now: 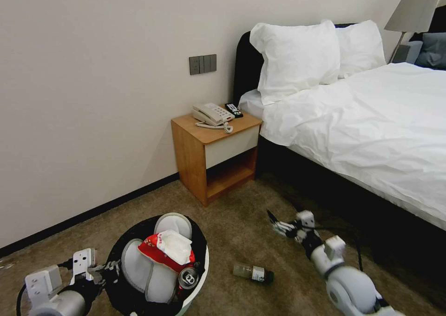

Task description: Pick up the trash bin, then pick up the garbage from the floor and place it into the trash bin.

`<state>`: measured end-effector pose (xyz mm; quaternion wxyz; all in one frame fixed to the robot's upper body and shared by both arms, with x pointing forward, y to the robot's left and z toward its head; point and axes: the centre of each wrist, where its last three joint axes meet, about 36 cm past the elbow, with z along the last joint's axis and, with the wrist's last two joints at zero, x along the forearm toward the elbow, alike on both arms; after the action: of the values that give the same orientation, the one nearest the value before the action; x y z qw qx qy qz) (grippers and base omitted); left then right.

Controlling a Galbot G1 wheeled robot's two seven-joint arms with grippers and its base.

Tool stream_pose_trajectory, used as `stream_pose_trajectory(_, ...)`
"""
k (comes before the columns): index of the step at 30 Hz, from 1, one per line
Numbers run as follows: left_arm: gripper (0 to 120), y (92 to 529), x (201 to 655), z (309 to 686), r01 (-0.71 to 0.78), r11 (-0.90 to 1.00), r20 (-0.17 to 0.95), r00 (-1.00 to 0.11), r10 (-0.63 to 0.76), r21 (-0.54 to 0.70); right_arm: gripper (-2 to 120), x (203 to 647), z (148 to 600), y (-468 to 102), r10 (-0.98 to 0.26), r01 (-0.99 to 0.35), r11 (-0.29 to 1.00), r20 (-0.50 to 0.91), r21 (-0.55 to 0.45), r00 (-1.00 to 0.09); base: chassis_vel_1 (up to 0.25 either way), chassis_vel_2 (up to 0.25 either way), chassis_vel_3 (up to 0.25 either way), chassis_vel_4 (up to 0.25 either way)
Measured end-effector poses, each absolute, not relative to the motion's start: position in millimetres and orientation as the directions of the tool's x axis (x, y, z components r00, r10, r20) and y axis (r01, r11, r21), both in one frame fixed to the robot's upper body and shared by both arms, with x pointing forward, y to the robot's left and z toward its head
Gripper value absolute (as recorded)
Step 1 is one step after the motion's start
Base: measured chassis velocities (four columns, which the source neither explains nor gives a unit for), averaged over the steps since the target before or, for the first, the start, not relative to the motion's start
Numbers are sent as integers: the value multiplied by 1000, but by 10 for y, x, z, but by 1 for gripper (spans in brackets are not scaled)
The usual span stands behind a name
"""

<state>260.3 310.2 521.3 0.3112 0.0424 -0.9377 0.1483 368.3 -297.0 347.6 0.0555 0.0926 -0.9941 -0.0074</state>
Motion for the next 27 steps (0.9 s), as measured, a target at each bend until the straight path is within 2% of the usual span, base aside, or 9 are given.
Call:
stream_pose_trajectory(2, 2, 3106, 2617, 5217, -172, 953, 591, -807, 9, -249, 100, 3474, 3456, -3001, -75, -72, 997, 124, 34, -989, 0, 0, 0, 0)
stream_pose_trajectory(5, 2, 3113, 2622, 5217, -174, 953, 589, -808, 5, -247, 100, 3363, 3440, -3013, -47, -47, 999, 128, 7, -991, 0, 0, 0, 0)
stream_pose_trajectory(6, 2, 3122, 2626, 5214, -177, 953, 588, -809, 0, -244, 100, 3262, 3425, -3032, -33, -38, 999, 123, -37, -992, 0, 0, 0, 0)
stream_pose_trajectory(12, 2, 3123, 2634, 5207, -178, 954, 585, -811, -4, -240, 100, 3023, 3366, -3037, -36, -46, 993, 95, -106, -995, 0, 0, 0, 0)
stream_pose_trajectory(27, 2, 3104, 2618, 5205, -178, 955, 585, -811, -5, -238, 100, 2944, 3318, -3020, -53, -62, 993, 87, -103, -995, 0, 0, 0, 0)
